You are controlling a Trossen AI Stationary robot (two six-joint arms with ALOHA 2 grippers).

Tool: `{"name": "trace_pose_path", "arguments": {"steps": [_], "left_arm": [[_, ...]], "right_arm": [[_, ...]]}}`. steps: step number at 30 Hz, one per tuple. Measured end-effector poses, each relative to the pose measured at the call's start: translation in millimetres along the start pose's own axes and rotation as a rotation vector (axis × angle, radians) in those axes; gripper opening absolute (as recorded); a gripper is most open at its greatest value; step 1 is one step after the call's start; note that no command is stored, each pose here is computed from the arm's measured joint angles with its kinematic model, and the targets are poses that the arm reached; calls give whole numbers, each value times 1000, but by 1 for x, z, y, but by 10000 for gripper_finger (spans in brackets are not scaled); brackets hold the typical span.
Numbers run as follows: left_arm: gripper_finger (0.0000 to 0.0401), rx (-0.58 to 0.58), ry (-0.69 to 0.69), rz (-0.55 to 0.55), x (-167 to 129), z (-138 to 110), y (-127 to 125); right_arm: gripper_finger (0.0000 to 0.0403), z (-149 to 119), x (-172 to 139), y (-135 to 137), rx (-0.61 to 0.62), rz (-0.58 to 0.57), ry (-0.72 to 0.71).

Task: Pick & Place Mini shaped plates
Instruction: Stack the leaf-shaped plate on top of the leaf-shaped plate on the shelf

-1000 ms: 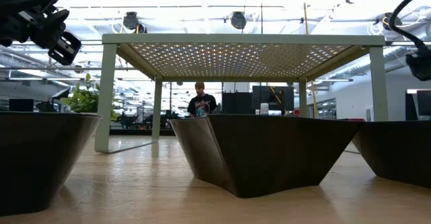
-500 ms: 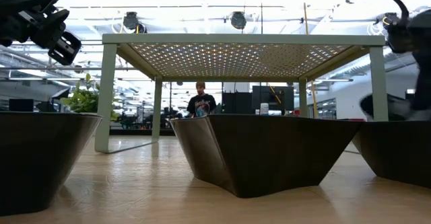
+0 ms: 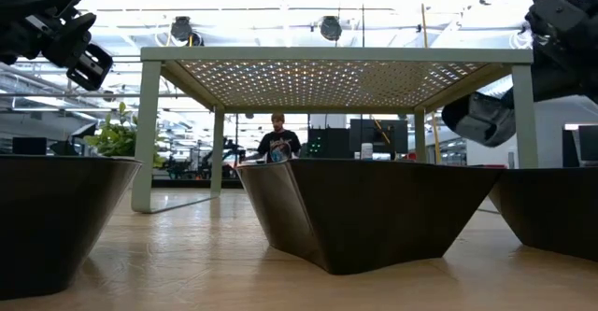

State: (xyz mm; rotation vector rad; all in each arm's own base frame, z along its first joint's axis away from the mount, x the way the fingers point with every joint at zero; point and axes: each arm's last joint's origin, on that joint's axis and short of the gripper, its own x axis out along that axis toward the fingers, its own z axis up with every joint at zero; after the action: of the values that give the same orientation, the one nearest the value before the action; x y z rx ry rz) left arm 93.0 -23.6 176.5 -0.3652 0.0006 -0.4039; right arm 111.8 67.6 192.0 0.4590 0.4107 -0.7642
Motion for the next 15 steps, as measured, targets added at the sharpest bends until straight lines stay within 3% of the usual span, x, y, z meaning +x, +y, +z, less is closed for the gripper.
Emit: {"name": "trace_pose_path", "arguments": {"steps": [15], "left_arm": [[129, 0, 0, 0, 0, 0, 0]], "right_arm": [[0, 10, 12, -11, -42, -148, -49]]}}
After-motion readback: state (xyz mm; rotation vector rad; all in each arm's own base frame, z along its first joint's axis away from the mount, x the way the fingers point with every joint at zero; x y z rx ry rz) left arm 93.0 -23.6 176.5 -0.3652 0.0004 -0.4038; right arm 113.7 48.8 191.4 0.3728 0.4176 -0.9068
